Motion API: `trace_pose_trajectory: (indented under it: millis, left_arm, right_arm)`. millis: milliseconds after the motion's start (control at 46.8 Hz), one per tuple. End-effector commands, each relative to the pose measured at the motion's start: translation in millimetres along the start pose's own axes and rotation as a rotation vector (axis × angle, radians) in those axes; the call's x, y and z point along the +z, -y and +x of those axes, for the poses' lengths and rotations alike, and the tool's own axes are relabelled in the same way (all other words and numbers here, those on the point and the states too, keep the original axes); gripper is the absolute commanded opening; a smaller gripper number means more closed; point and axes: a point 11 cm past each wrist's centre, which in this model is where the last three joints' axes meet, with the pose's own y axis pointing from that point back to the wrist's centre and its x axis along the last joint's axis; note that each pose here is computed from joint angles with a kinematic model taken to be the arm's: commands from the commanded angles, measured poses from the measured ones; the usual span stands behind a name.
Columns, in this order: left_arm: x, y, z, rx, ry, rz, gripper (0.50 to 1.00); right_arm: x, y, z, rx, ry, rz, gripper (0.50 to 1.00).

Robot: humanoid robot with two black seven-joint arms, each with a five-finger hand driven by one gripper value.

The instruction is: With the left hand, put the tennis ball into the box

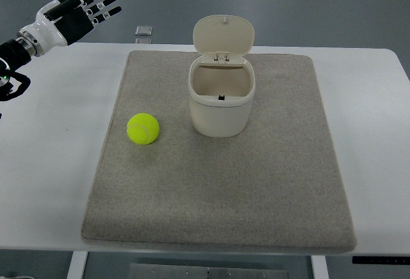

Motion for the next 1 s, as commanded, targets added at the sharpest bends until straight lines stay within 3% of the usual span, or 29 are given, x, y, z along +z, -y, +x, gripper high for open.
trace_pose_trajectory:
  millis: [0,577,812,983]
  left_arm:
    - [-0.7,0.0,0.1,0.000,0.001,0.002,0.992]
    - [-5.5,-0.9,1.8,0.005,0.006,0.017,0.992]
    - [-28.3,-9.6,15.3,0.045,0.152,0.153,0.992]
    - [-14.1,-21.3,24.2,0.063,0.368,0.211,0.992]
  right_arm:
    - [0.0,0.0,0.0,0.000,0.000,0.000,0.901]
    - [0.0,0.0,0.0,0.000,0.000,0.000,0.903]
    - [0.0,0.0,0.0,0.000,0.000,0.000,0.903]
    - [0.0,0.0,0.0,0.000,0.000,0.000,0.901]
